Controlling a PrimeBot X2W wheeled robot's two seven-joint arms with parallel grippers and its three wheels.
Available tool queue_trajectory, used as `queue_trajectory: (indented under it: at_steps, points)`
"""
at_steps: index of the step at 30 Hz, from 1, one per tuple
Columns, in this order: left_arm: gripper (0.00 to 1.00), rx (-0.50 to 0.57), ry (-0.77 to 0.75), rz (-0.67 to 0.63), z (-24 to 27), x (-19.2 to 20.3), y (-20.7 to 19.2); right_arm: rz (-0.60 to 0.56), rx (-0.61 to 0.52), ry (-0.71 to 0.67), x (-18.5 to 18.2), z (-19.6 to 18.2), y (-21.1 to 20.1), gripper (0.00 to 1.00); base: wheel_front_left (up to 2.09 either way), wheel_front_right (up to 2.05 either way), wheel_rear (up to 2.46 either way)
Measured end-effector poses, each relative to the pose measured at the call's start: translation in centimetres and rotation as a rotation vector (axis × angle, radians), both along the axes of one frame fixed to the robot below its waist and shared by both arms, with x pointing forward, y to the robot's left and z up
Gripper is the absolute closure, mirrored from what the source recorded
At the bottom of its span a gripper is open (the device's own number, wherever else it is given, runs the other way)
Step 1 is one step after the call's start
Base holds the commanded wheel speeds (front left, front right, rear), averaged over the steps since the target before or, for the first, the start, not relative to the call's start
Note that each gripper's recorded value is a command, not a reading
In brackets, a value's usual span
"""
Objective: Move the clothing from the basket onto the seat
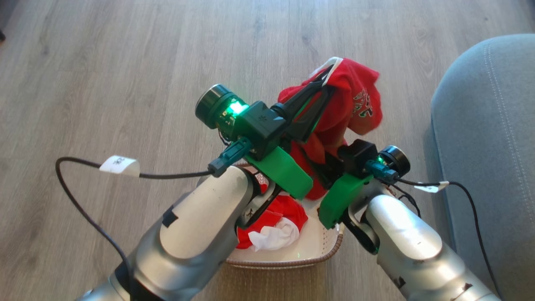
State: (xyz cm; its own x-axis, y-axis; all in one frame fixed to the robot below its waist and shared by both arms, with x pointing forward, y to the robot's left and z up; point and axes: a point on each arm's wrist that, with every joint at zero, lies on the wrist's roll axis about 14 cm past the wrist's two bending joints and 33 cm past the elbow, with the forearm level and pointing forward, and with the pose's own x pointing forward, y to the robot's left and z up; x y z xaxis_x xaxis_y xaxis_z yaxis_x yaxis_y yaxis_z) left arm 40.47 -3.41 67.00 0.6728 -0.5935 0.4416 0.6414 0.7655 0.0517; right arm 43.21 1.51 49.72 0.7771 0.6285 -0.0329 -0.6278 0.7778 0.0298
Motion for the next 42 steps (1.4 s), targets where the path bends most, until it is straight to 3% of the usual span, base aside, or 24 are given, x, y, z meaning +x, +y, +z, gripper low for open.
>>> queue_trajectory:
  at_steps: [3, 4, 5, 6, 24, 42]
  points:
    - [1.00, 0.005, 0.012, -0.004, -0.4, 0.2, -0.2, -0.010, 0.014, -0.007, 0.2, 0.3, -0.3, 1.00, 0.00, 0.00, 0.00]
    - [0.67, 0.010, 0.021, -0.003, -0.8, 0.4, -0.2, -0.016, 0.029, -0.015, 0.3, 0.7, -0.4, 1.00, 0.00, 0.00, 0.00]
    - [0.16, 0.012, 0.028, -0.003, -1.1, 0.5, -0.2, -0.024, 0.045, -0.026, 0.6, 1.3, -0.5, 1.00, 0.00, 0.00, 0.00]
    - [0.00, 0.012, 0.028, -0.003, -1.1, 0.5, -0.2, -0.024, 0.045, -0.026, 0.6, 1.3, -0.5, 1.00, 0.00, 0.00, 0.00]
    - [0.00, 0.119, 0.222, -0.117, -9.9, 2.0, -3.2, -0.340, 0.173, -0.195, 0.9, 6.8, -12.7, 1.00, 0.00, 0.00, 0.00]
    - [0.00, 0.166, 0.271, -0.434, -12.7, -3.7, -13.1, -0.776, 0.163, -0.296, -9.0, 9.2, -27.2, 1.00, 0.00, 0.00, 0.00]
